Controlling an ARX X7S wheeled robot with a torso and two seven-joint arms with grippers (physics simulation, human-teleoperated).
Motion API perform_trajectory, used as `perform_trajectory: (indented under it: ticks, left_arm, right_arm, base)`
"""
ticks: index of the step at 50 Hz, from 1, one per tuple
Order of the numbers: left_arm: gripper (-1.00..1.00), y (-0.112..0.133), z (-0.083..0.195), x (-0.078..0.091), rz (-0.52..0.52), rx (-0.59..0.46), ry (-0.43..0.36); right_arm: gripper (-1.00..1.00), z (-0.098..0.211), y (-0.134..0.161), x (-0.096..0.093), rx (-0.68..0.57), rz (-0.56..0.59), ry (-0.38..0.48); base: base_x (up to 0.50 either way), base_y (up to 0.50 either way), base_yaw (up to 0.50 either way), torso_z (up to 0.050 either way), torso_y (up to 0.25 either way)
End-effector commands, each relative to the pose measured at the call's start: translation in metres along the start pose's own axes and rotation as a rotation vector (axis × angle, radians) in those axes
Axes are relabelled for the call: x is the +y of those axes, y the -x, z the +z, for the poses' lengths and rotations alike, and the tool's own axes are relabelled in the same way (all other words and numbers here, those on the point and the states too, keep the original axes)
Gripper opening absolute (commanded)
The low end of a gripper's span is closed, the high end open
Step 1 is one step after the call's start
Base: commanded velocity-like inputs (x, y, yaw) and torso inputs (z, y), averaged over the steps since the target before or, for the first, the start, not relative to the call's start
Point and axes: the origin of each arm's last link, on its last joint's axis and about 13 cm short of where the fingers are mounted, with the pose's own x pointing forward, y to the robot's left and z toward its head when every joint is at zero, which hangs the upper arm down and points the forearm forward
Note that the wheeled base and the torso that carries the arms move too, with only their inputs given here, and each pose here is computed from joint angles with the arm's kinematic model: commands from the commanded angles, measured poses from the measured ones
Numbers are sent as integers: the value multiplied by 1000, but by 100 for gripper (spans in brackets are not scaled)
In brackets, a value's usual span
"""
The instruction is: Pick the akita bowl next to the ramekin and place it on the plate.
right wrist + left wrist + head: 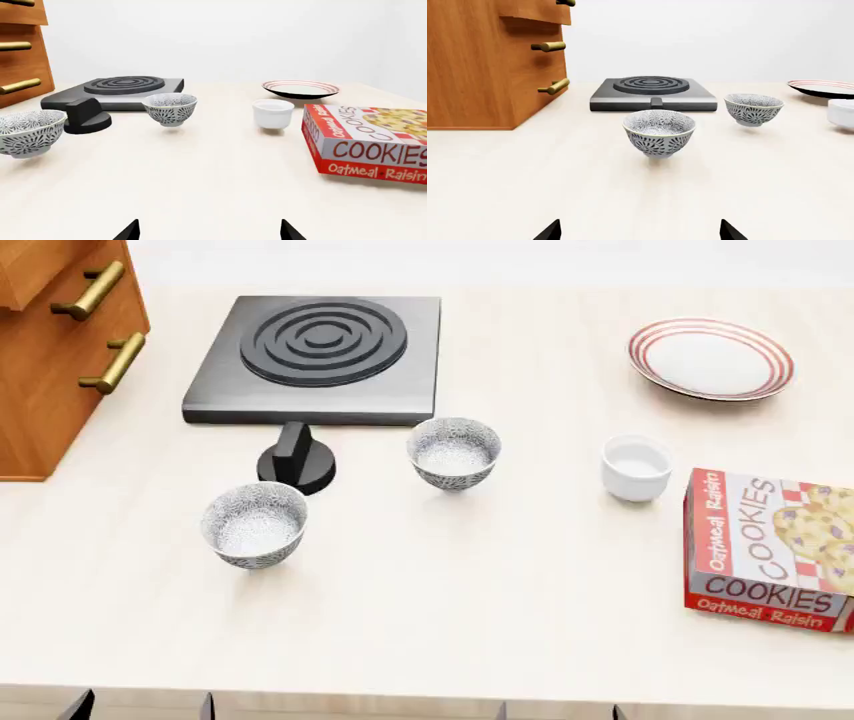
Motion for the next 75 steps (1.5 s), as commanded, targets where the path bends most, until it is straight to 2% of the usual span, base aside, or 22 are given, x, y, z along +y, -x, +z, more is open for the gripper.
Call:
perform_trajectory:
  ticks: [1, 14, 15, 16, 17, 18, 19, 21, 22, 25, 31, 34, 43, 45, 47, 49, 53, 63, 64, 70, 72, 75]
  left_arm:
    - [100, -4, -1, 1, 11, 14, 4]
    - [100, -1, 0, 1, 21, -4, -9]
    - [100, 0, -1, 0, 31, -18, -4]
    - [100, 2, -3, 1, 106, -48, 3]
    - [100, 2, -4, 1, 76, -28, -17]
    - [100, 4, -5, 0, 16, -7, 21]
    - [100, 4, -7, -1, 18, -5, -12]
    - [100, 6, -6, 0, 0, -18, 1]
    - [100, 6, -6, 0, 15, -56, -21]
    - [100, 5, -6, 1, 10, -51, -22]
    - [100, 7, 4, 2, -11, -116, -59]
    - [100, 7, 17, 5, -10, -121, -39]
    - [100, 5, 56, 12, 3, -171, -58]
    - [100, 3, 67, 14, 3, -231, -81]
    - [100, 1, 84, 18, -6, -242, -81]
    - [100, -2, 92, 18, 0, -274, -121]
    - [100, -8, 104, 19, -3, -246, -116]
    - [100, -17, 138, 29, 31, -323, -131]
    - [100, -17, 141, 30, 18, -284, -92]
    - [100, -21, 157, 32, 34, -326, -109]
    - [100, -20, 162, 32, 0, -270, -72]
    - [100, -20, 168, 32, 9, -298, -85]
  right_arm:
    - [100, -1, -1, 2, 4, 0, 5]
    - [100, 0, 0, 3, 1, 13, 4]
    - [100, 1, 0, 3, 0, 17, -1]
    - [100, 1, 0, 3, -1, 21, 9]
    - [100, 1, 0, 3, 0, 20, 6]
    - [100, 1, 0, 3, 0, 19, 2]
    - [100, 1, 1, 3, 2, 19, 0]
    - [100, 2, 1, 3, -1, 13, -3]
    - [100, 1, 1, 3, 9, 12, 0]
    - [100, 3, 1, 3, 9, 10, 8]
    - [100, 13, 3, 4, -16, -1, 25]
    - [100, 23, 4, 2, -33, -13, 32]
    - [100, 59, 9, 2, -53, -19, 55]
    - [100, 68, 9, 1, -60, -26, 72]
    - [100, 82, 9, -2, -69, -27, 90]
    - [100, 89, 9, -3, -71, -13, 104]
    - [100, 100, 10, -6, -81, -9, 121]
    - [100, 126, 10, -12, -116, -18, 127]
    - [100, 130, 11, -13, -122, -17, 133]
    - [100, 144, 12, -15, -143, -10, 137]
    - [100, 147, 12, -15, -148, -7, 143]
    - [100, 152, 12, -15, -155, -5, 145]
  base:
    - [0, 0, 0, 0, 0]
    - [0, 0, 0, 0, 0]
    - [0, 0, 0, 0, 0]
    - [0, 0, 0, 0, 0]
    - [0, 0, 0, 0, 0]
    - [0, 0, 0, 0, 0]
    - [0, 0, 0, 0, 0]
    - [0, 0, 0, 0, 0]
    - [0, 0, 0, 0, 0]
    - [0, 0, 0, 0, 0]
    - [0, 0, 0, 0, 0]
    - [0, 0, 0, 0, 0]
    - [0, 0, 0, 0, 0]
    - [0, 0, 0, 0, 0]
    - [0, 0, 0, 0, 0]
    - [0, 0, 0, 0, 0]
    - [0, 0, 0, 0, 0]
    - [0, 0, 0, 0, 0]
    - [0, 0, 0, 0, 0]
    - [0, 0, 0, 0, 0]
    - [0, 0, 0, 0, 0]
    - [0, 0, 0, 0, 0]
